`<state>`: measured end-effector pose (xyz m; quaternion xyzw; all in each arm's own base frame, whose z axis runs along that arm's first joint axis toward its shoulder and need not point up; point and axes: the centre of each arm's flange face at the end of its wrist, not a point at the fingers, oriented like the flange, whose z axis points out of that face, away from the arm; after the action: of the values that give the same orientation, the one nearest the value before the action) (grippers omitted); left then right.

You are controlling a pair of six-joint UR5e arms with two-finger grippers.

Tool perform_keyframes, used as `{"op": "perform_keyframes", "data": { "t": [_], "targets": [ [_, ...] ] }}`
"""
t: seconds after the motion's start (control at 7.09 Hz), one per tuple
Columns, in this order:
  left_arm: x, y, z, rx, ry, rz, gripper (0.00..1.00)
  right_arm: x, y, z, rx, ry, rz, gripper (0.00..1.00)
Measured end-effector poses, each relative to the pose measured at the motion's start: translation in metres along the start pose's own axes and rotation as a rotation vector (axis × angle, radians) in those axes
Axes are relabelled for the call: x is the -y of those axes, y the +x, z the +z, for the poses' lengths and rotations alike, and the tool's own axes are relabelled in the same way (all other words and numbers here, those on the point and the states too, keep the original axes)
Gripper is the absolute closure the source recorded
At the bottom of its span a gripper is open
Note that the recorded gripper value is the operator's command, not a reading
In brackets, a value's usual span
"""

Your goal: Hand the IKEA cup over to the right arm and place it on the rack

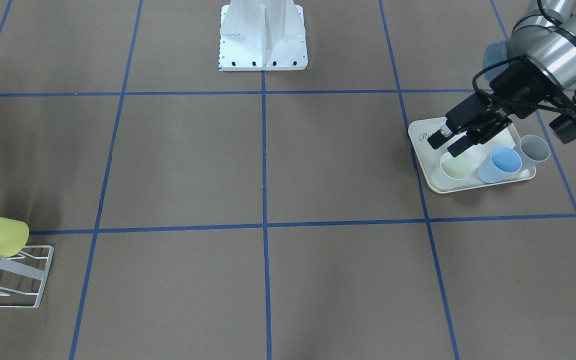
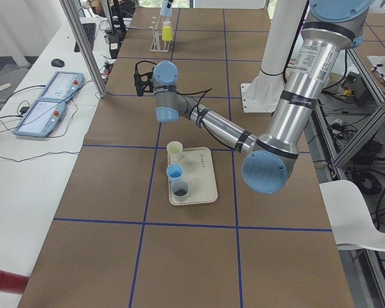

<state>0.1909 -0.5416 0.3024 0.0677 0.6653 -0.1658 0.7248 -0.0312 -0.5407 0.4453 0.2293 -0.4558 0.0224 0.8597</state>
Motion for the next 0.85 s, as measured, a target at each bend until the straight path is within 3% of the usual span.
{"op": "perform_keyframes", "data": {
  "t": [0.28,0.56,0.85],
  "targets": [
    [0.029,-0.022,-0.017,0.123,0.046,0.119,0.00,0.003,0.033,-0.004,-0.102,-0.084,-0.076,0.78],
    [0.046,-0.057,-0.037,0.227,0.070,0.192,0.00,0.001,0.041,0.013,-0.187,-0.152,-0.116,0.78],
    [0.058,-0.093,-0.059,0.350,0.107,0.292,0.00,0.006,0.045,0.028,-0.212,-0.182,-0.115,0.78]
  ]
}}
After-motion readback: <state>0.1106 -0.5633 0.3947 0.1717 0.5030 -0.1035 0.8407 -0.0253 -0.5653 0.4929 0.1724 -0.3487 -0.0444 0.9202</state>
